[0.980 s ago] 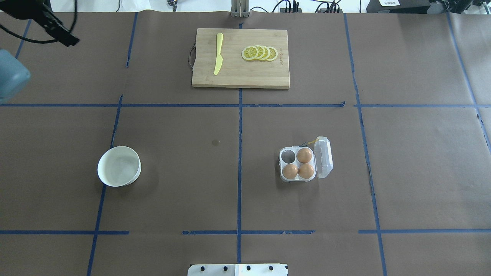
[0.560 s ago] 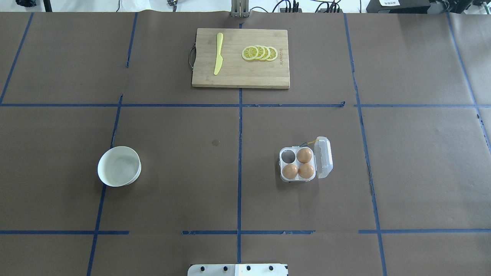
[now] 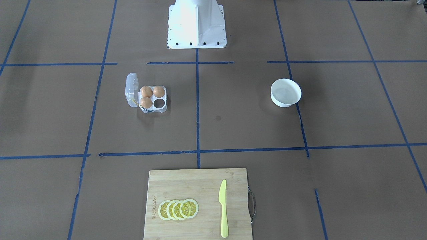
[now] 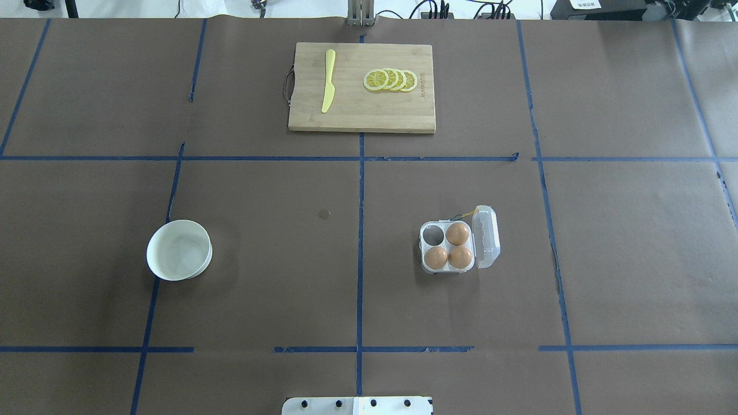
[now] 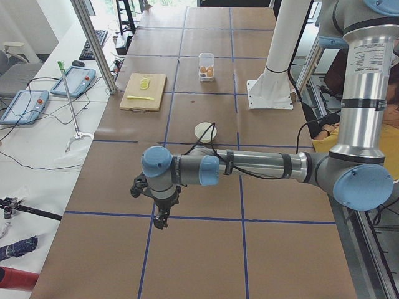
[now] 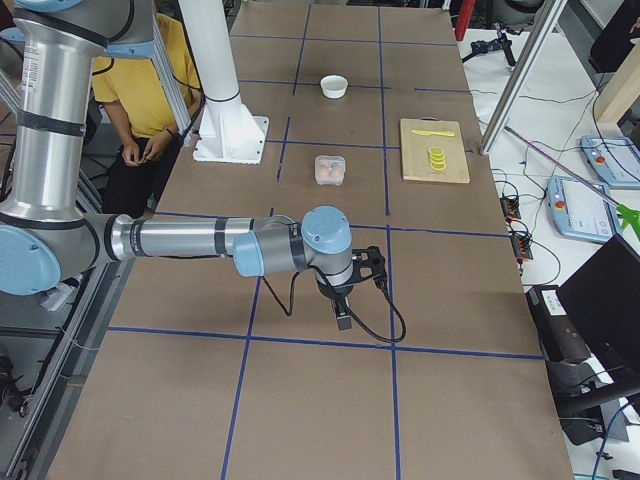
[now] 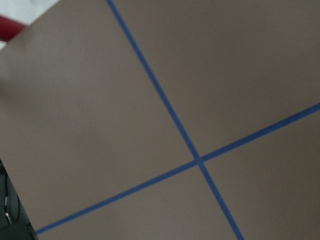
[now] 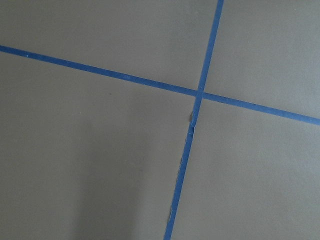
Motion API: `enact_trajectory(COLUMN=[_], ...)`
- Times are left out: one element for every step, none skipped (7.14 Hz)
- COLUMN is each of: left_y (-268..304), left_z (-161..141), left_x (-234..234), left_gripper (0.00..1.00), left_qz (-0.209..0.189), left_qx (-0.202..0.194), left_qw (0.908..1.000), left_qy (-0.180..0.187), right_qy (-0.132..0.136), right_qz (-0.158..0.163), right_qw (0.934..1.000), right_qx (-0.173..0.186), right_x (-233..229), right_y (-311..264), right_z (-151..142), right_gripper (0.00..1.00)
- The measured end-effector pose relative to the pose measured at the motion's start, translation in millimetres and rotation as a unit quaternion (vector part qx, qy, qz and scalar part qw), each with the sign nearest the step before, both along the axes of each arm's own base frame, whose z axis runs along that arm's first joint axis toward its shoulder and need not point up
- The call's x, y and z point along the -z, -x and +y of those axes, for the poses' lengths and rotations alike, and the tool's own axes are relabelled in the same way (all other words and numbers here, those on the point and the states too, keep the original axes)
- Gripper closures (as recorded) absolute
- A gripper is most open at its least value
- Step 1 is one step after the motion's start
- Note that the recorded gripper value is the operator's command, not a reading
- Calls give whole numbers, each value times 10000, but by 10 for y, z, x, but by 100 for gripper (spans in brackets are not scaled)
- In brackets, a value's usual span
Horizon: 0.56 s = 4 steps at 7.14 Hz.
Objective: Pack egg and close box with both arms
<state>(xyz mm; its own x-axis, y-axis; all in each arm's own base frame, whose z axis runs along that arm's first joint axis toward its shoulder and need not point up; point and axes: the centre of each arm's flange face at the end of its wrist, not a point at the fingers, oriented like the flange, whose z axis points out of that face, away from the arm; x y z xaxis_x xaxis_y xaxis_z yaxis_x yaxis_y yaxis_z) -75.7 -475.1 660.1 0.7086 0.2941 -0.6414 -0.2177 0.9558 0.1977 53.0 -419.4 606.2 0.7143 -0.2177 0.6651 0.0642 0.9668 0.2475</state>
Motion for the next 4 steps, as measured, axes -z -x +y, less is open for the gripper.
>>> enact_trajectory(left_y=[28, 39, 42, 43], left_z=[165, 218, 214, 196], left_x=[-46, -42, -21, 4], left_gripper=[0, 0, 0, 0], left_qz=[115, 154, 161, 153], left_qx=[69, 92, 87, 71], left_qw=[9999, 9998, 9998, 9998], left_qy=[22, 6, -37, -83], right_qy=[-11, 2, 122, 319], right_qz=[-17, -64, -177, -327], right_qw=[10000, 10000, 9997, 9987], right_qx=[-1, -23, -113, -216], right_x=[17, 44, 97, 194], right_y=[3, 14, 65, 224], right_z=[1, 2, 2, -14], right_gripper=[24, 59, 93, 100])
